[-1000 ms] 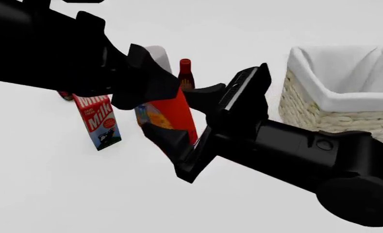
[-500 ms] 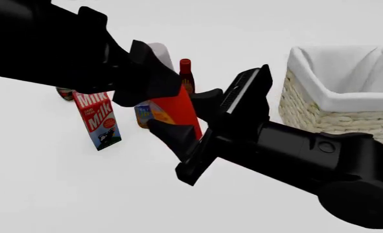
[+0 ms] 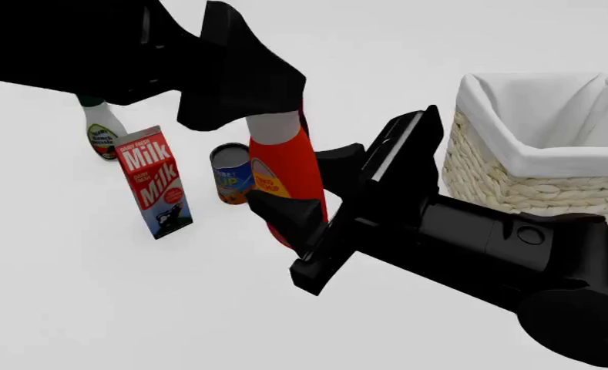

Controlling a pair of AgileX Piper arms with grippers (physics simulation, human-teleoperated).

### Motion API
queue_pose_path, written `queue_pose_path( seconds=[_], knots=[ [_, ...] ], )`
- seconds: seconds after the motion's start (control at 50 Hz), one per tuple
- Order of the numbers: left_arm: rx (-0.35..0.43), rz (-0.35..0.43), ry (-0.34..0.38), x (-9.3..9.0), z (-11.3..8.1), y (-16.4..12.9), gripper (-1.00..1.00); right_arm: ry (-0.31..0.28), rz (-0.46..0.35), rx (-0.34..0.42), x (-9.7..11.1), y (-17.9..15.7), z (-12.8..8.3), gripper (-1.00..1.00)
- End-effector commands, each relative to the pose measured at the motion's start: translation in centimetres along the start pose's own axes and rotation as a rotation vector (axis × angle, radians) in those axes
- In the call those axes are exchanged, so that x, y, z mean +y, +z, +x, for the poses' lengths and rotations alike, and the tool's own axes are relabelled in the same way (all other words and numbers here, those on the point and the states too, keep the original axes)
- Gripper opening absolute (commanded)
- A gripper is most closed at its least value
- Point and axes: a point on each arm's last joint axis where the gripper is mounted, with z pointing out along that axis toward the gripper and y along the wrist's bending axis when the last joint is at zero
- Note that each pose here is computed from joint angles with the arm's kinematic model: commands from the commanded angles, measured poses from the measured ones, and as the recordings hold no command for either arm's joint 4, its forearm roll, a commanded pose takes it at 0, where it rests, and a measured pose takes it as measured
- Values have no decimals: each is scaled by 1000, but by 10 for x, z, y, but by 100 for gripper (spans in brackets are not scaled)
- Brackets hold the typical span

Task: Pick the ketchup and place it in the basket.

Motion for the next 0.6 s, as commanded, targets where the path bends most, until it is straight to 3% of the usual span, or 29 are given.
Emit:
queue_pose_path(
  seconds=[0.02,0.26,0.48,0.6],
  knots=[
    [-69,0,16,1,-12,-11,100,21,-3,-5,1,-6,1,-100],
    [-159,-1,7,2,-22,-37,100,30,8,-8,-2,-11,1,-100],
    [-259,-90,-19,20,-21,-71,100,51,65,-29,-16,-19,-10,-100],
    [-311,-142,-48,29,-11,-86,100,64,104,-50,-25,-28,-20,-100]
  ],
)
